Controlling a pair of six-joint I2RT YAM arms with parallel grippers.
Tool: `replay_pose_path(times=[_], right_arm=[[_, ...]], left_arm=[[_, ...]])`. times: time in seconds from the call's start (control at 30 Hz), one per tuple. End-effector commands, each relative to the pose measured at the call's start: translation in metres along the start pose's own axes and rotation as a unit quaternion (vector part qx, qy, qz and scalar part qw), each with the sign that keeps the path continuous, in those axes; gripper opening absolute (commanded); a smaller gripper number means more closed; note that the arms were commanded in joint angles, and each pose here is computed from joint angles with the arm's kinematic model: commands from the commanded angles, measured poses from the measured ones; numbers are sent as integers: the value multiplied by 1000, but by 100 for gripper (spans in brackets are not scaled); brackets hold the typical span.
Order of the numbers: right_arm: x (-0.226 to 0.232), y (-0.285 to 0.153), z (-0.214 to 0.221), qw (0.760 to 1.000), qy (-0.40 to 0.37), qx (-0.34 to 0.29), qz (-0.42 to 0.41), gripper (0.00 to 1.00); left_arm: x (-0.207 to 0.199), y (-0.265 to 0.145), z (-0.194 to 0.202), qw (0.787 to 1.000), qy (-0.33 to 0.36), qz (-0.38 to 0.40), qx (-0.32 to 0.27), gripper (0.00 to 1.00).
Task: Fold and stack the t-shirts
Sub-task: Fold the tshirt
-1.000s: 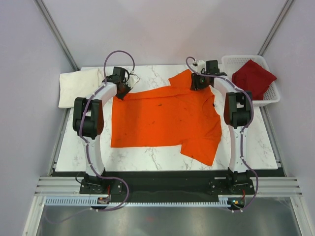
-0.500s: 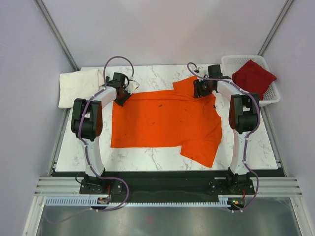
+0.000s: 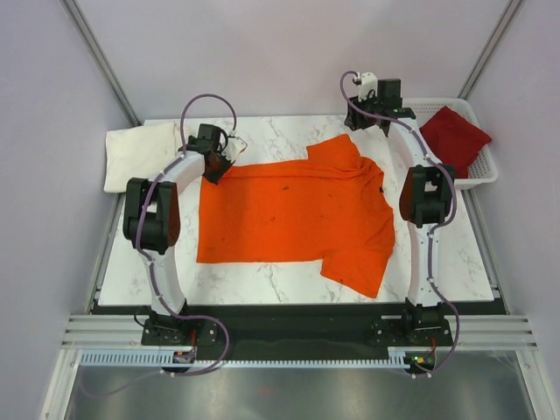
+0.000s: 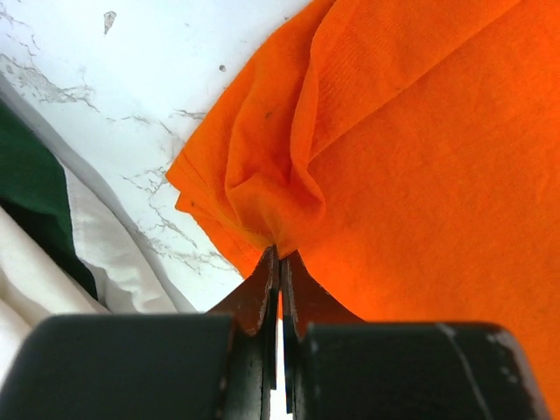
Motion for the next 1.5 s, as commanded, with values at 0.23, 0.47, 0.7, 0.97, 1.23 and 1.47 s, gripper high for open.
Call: replay_pose_path(times=[0.23,0.47,0.7,0.97,1.23,1.47], right_arm=[[-17,49,35,1000,13,18,13,54],[-21,58,48,999,18,26,19,57],[-23,73,59,999,19,27,28,62],[-21,89,69,999,27,24,24,63],[-22,94,76,999,29,27,21,30],[-29,83,46,999,20,-6,37,9]], left_arm=[[11,-34,-17,999,-10,-20,-34,2],[10,-33,-18,999,-14,-16,-34,2],[7,-36,-18,999,-14,-14,-34,2],[7,-41,-21,999,-13,-17,-36,2],[3,-40,-22,999,-11,-17,-33,2],[9,-44,-27,999,-5,-32,-36,2]])
Point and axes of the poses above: each gripper's point midway between its finger pads, its own y axis out along the fingers, its own x axis along the line the jaws close on, z = x × y, the point moved 3 cm from there along -y, back along the fingers, and after that the axes turned 4 degrees about y, right-handed, at the moved point
